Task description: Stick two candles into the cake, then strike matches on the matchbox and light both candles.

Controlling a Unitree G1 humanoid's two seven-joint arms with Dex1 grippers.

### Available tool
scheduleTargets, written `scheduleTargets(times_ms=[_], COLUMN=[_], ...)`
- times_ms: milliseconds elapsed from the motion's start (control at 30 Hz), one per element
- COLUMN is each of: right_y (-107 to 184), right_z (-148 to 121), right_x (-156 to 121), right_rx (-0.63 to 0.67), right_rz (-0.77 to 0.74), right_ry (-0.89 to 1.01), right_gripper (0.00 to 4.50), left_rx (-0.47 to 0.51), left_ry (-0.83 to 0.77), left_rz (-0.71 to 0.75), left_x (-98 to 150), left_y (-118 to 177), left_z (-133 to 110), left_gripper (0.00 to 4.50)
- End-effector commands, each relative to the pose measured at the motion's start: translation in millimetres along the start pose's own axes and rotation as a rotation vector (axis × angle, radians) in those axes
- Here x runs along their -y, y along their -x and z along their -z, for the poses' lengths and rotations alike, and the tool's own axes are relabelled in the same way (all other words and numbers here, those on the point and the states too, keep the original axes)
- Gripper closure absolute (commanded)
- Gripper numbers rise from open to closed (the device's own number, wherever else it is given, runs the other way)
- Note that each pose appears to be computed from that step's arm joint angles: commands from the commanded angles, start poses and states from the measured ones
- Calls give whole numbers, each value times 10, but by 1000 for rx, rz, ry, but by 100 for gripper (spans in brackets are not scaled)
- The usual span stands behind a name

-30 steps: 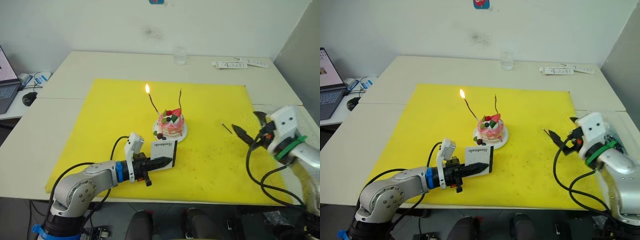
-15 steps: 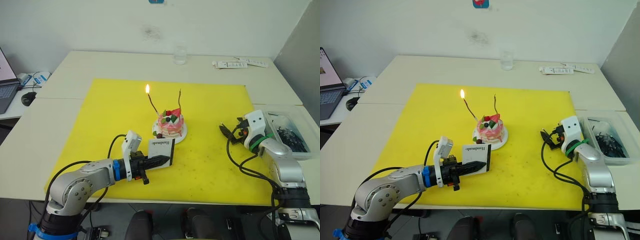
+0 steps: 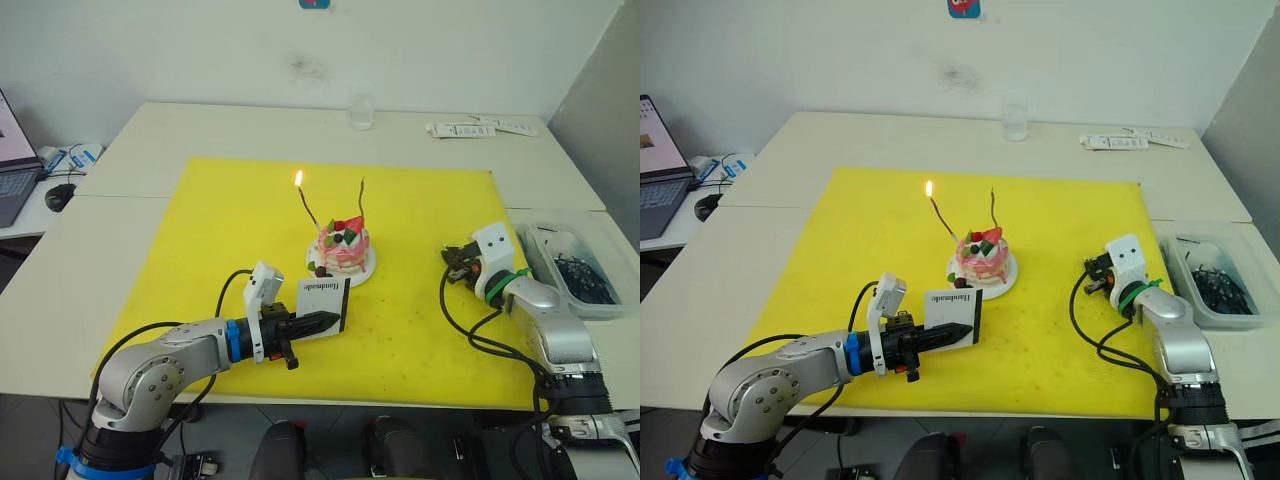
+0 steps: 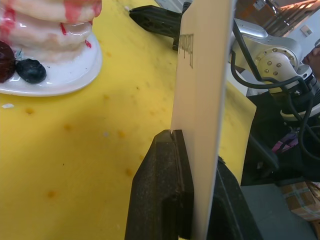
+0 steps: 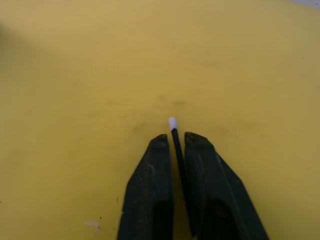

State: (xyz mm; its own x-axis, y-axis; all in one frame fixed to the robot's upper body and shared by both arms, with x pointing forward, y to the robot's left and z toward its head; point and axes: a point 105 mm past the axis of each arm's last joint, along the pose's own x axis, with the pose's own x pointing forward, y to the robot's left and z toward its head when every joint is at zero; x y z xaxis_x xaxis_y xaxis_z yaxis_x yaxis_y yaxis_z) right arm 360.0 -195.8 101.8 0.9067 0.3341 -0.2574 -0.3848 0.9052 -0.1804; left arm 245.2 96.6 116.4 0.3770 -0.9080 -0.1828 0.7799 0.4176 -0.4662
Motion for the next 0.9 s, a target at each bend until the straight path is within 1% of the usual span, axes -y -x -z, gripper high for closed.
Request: scheduleTargets(times_ms=[33, 167, 333, 433, 500, 600, 700, 767, 900], right_y=[77, 222, 565, 721, 802, 822, 756, 706, 654], right_z=[-32, -153, -347, -365, -317, -214, -117, -66, 27], right_x=[10, -90, -393, -571, -738, -884, -964, -963, -986], right_rx=[9, 36, 67, 59, 46, 16, 3, 6, 8], right_rz=[12, -23, -109, -137, -152, -155, -123, -84, -60], right_ry=[-32, -35, -35, -31, -35, -54, -86, -88, -89], right_gripper=[445, 445, 445, 445, 445, 445, 445, 445, 445], left_rx=[20, 20, 19, 17, 13, 8, 2, -2, -8], left_ry=[-42, -42, -42, -42, -42, -45, -47, -47, -49], left_rz=[23, 26, 25, 28, 35, 44, 56, 63, 73], left_x=[51, 57, 44, 41, 44, 49, 59, 67, 81], left_y=[10, 11, 20, 16, 0, -21, -42, -53, -67], left_z=[-71, -67, -79, -86, -91, -98, -107, -110, -111], left_gripper=[450, 450, 450, 450, 450, 450, 450, 450, 450])
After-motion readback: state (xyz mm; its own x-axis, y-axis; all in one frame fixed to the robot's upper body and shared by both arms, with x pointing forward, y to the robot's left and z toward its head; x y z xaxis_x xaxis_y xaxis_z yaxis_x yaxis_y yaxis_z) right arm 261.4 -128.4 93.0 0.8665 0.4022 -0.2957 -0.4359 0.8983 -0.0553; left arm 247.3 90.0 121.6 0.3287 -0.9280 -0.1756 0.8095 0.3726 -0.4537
